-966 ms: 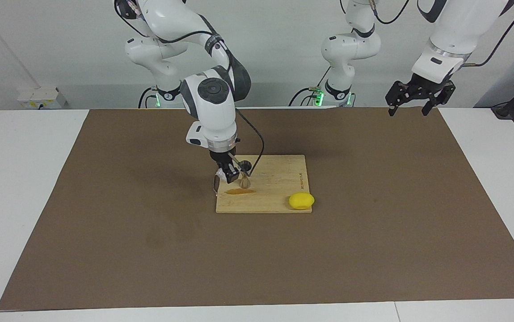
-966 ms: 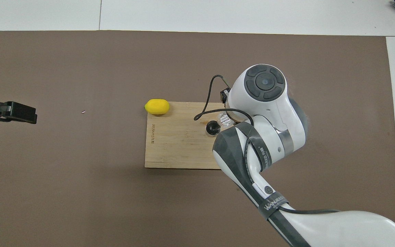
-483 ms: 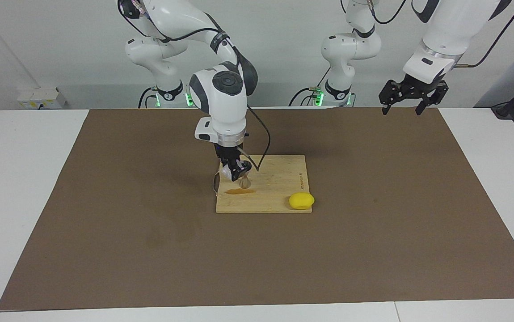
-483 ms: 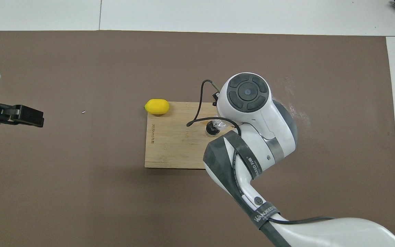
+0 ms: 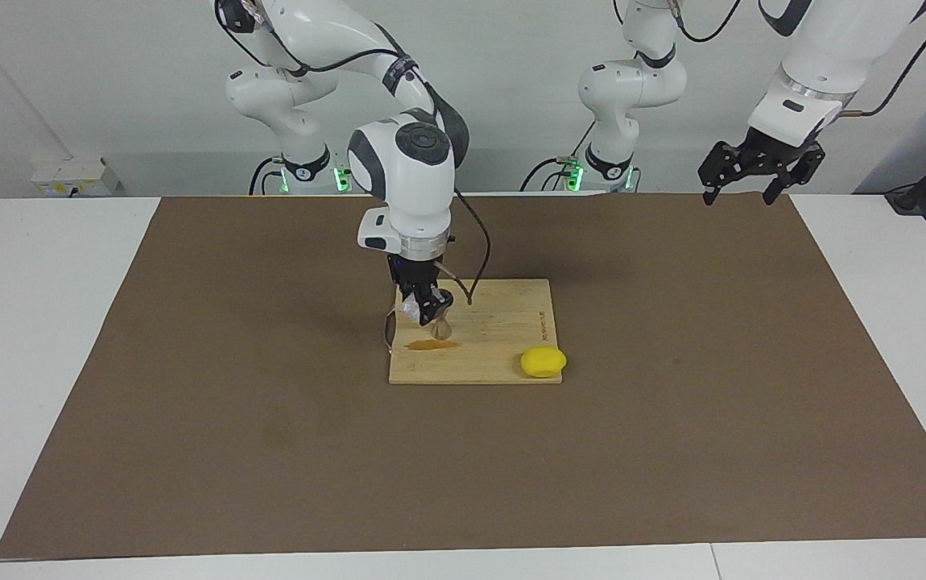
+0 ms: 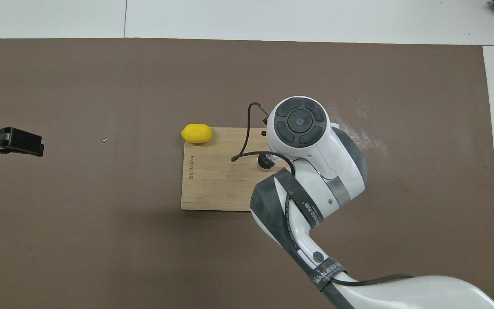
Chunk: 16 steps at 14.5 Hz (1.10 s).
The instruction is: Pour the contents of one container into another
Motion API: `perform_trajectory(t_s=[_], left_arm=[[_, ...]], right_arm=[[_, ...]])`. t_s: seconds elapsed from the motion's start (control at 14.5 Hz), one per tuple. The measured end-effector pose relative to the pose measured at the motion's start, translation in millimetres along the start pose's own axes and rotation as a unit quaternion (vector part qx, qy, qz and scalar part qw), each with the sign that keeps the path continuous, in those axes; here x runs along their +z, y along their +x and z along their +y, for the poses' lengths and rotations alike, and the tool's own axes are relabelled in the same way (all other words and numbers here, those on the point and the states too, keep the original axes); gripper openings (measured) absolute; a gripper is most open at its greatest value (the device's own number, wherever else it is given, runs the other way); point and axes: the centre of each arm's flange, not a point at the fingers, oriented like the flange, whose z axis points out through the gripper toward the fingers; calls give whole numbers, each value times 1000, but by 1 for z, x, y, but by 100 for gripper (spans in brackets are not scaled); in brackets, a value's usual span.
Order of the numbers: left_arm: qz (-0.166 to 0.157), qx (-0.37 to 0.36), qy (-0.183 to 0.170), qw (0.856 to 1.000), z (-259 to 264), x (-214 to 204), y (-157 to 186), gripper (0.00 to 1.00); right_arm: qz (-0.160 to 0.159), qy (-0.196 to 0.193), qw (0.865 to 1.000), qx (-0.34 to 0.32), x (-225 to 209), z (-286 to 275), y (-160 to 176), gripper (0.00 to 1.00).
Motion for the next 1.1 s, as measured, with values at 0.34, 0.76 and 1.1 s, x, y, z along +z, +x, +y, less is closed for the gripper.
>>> perform_trajectory(t_s=[0.34,0.76,1.1], left_arm=[[-3,4,0,1000,5,2,0,100],[-3,0,0,1000,1,3,0,100],[-3,0,0,1000,1,3,0,100]], right_arm=[[0,0,1000,0,0,0,0,51],[0,0,1000,0,0,0,0,51],[11,0,1000,-6,0,0,0,51]])
